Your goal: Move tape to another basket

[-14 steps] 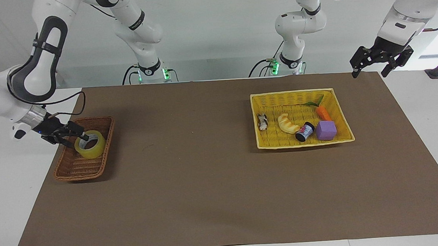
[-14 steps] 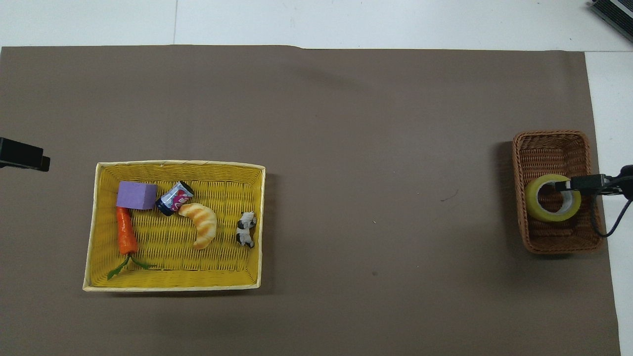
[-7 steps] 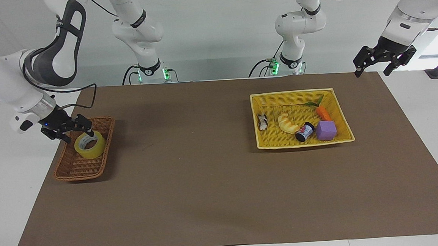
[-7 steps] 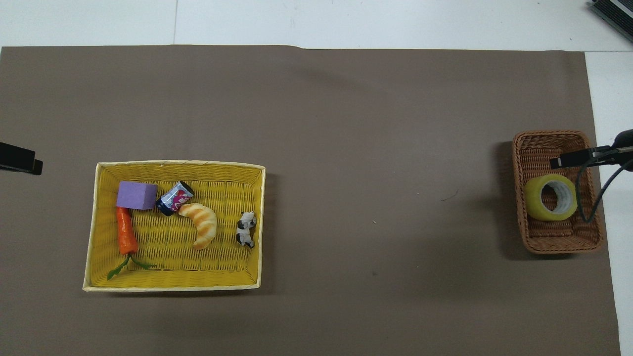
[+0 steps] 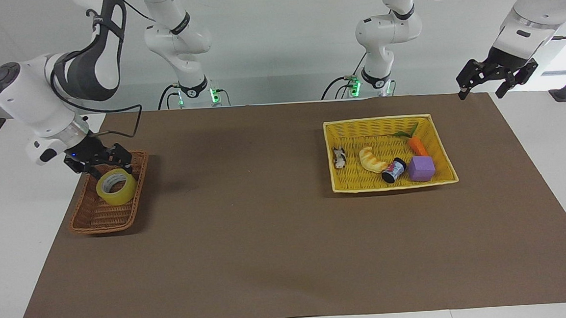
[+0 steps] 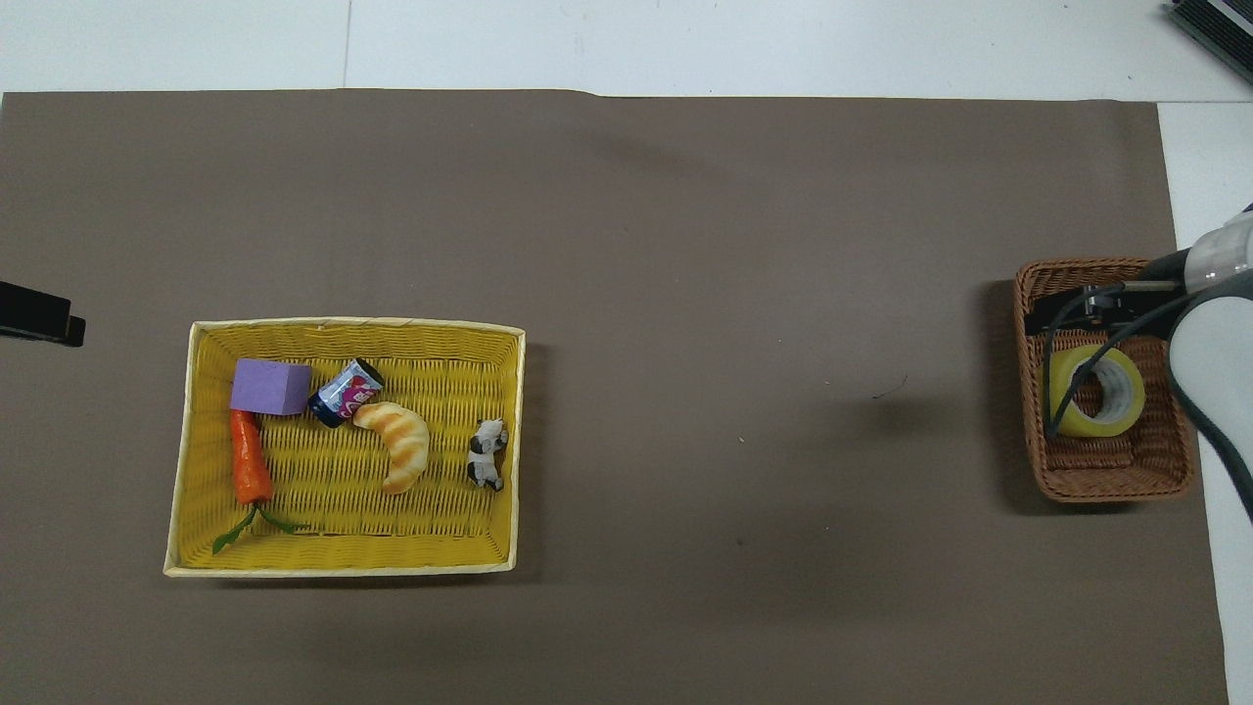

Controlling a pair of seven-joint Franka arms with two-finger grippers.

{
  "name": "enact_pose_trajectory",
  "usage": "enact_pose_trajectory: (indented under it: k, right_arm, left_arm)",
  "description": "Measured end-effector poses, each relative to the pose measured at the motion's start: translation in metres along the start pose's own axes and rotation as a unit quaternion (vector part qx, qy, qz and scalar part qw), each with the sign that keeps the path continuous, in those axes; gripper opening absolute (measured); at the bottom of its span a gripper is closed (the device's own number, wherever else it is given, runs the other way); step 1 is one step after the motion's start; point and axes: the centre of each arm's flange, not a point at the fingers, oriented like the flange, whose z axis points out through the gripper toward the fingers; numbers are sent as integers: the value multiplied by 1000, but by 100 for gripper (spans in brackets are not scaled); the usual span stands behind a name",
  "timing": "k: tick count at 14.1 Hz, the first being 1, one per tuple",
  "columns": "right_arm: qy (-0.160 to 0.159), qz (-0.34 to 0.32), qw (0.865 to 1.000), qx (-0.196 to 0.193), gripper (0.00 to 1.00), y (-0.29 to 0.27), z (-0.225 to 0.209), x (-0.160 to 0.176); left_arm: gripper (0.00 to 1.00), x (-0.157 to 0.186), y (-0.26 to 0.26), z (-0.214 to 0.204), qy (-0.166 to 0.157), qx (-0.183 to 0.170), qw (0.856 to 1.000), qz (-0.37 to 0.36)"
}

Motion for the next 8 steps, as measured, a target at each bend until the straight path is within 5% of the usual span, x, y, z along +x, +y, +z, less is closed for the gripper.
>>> enact_pose_trajectory:
  k: [8]
  right_arm:
    - [6, 54, 998, -18, 100, -26, -90, -28]
  left_arm:
    - [100, 0, 0, 0, 0, 0, 1000, 0]
